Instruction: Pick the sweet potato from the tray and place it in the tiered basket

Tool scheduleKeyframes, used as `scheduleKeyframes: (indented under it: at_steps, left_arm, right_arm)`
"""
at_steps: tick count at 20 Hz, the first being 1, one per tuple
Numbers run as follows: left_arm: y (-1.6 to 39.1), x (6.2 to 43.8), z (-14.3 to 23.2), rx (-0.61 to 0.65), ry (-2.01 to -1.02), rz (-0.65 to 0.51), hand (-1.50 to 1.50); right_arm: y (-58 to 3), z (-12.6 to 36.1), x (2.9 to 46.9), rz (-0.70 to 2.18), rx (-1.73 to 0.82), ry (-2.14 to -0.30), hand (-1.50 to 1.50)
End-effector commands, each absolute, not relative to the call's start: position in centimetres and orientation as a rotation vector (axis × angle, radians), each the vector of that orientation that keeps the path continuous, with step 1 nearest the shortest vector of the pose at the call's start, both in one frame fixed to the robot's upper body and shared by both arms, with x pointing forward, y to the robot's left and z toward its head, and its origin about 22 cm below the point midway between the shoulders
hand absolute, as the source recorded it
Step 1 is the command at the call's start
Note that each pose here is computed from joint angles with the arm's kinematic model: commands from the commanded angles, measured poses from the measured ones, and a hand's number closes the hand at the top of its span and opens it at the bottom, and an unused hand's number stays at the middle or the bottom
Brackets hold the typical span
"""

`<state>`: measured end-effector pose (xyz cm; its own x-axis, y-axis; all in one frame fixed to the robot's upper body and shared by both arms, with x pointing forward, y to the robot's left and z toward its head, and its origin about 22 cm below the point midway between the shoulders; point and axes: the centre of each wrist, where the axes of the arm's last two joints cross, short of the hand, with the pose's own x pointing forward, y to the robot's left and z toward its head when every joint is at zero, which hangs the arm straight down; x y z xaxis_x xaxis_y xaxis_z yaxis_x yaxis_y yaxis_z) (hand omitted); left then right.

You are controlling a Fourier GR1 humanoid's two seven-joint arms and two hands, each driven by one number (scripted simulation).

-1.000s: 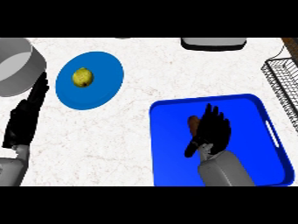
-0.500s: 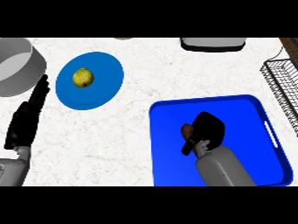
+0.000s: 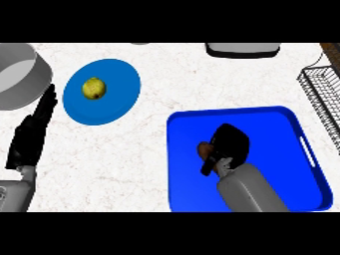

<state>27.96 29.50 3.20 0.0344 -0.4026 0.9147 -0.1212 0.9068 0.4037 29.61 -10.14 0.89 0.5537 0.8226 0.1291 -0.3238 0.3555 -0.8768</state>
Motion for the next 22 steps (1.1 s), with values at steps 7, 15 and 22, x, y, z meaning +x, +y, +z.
scheduleKeyframes:
  at_steps: [7, 15, 22]
  left_arm:
    - [29.4, 28.5, 4.3, 0.432, -1.568, -0.247, 0.0]
    - [28.3, 29.2, 5.0, 0.393, -1.608, -0.29, 0.0]
    - [27.1, 29.7, 5.0, 0.349, -1.618, -0.317, 0.0]
  right_arm:
    - [-18.8, 9.6, 37.8, 0.102, -1.123, -0.631, 1.5]
    - [-27.0, 18.9, 41.2, -0.3, -1.488, -0.7, 1.5]
    - [-30.3, 23.9, 42.7, -0.478, -1.766, -0.625, 1.5]
